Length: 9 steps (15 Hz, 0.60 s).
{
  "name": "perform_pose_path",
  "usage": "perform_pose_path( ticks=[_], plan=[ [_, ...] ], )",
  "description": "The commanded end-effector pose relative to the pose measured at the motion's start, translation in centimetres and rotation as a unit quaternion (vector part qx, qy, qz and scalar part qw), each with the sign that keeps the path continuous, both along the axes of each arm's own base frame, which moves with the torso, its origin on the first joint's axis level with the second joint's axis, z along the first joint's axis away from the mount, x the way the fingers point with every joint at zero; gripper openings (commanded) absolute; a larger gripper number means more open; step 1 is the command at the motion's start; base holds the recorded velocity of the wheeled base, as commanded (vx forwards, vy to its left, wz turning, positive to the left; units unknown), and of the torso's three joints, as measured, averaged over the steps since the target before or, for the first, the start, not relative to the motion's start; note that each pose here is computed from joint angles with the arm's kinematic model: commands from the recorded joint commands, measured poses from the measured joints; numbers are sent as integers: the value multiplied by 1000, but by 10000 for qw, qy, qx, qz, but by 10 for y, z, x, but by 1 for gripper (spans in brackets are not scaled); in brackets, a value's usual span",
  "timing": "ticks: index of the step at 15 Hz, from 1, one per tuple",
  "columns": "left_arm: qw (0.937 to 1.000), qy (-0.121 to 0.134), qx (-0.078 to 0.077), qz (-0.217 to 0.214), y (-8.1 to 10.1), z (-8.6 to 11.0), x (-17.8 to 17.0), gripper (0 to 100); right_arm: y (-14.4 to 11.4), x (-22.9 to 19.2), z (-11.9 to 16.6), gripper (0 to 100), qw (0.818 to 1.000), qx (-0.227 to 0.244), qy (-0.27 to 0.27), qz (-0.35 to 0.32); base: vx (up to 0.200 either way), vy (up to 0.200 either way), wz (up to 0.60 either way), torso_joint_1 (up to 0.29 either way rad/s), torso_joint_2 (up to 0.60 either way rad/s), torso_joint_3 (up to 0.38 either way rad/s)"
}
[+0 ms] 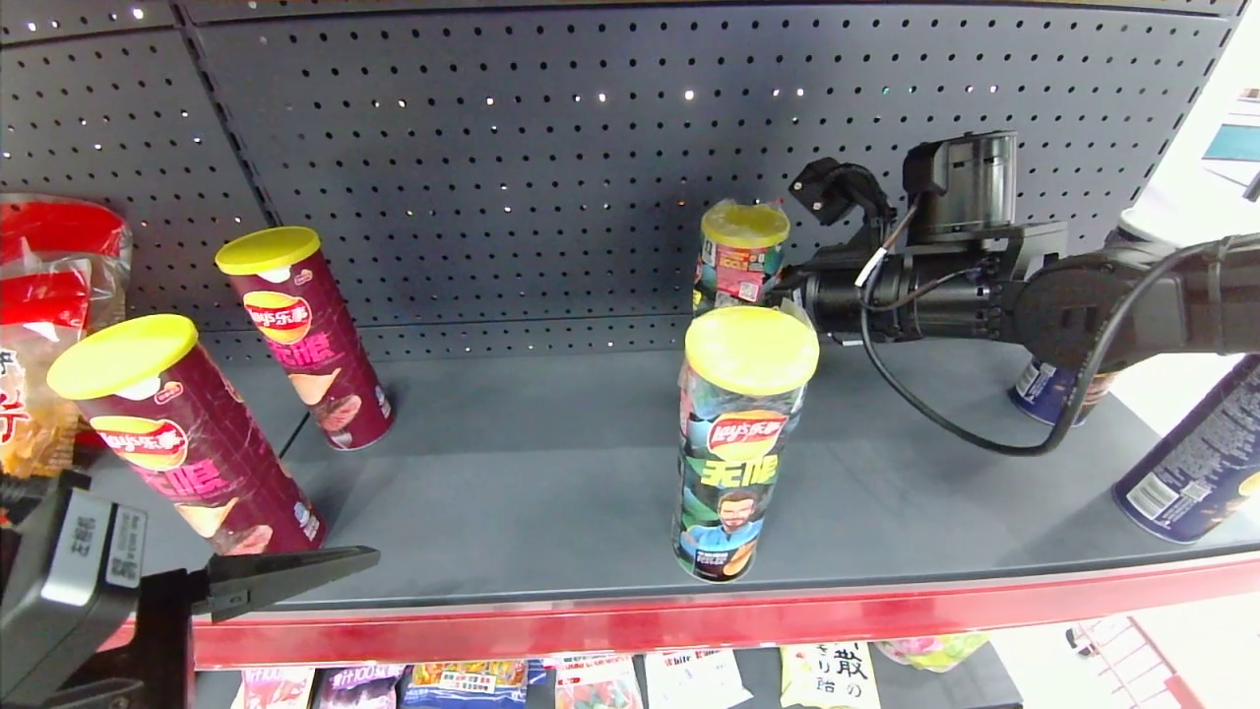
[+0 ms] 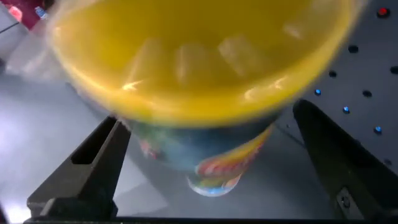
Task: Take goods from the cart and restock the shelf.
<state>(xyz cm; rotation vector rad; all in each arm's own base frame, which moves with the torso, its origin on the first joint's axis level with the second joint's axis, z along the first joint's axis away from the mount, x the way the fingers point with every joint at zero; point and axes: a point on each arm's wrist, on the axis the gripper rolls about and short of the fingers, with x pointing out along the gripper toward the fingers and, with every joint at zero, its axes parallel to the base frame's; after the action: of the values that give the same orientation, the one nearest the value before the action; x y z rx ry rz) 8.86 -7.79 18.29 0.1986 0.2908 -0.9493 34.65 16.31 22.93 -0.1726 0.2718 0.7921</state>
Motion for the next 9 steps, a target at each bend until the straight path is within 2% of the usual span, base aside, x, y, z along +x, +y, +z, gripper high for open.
perform_pose_path(
  ticks=[1, 3, 9],
  plan=[
    [10000, 16, 12, -1, 0, -1, 0, 100, -5, -16, 8, 100, 10000, 20, -38, -5, 0, 0, 0, 0, 0, 0],
    [10000, 34, 35, -3, -1, -1, 2, 100, -14, -35, 9, 100, 9999, -9, 19, -101, 0, 0, 0, 0, 0, 0],
    [9997, 149, 197, -33, -16, -3, 20, 100, -55, -109, 15, 100, 9950, -3, 80, -997, 0, 0, 0, 0, 0, 0]
  ],
)
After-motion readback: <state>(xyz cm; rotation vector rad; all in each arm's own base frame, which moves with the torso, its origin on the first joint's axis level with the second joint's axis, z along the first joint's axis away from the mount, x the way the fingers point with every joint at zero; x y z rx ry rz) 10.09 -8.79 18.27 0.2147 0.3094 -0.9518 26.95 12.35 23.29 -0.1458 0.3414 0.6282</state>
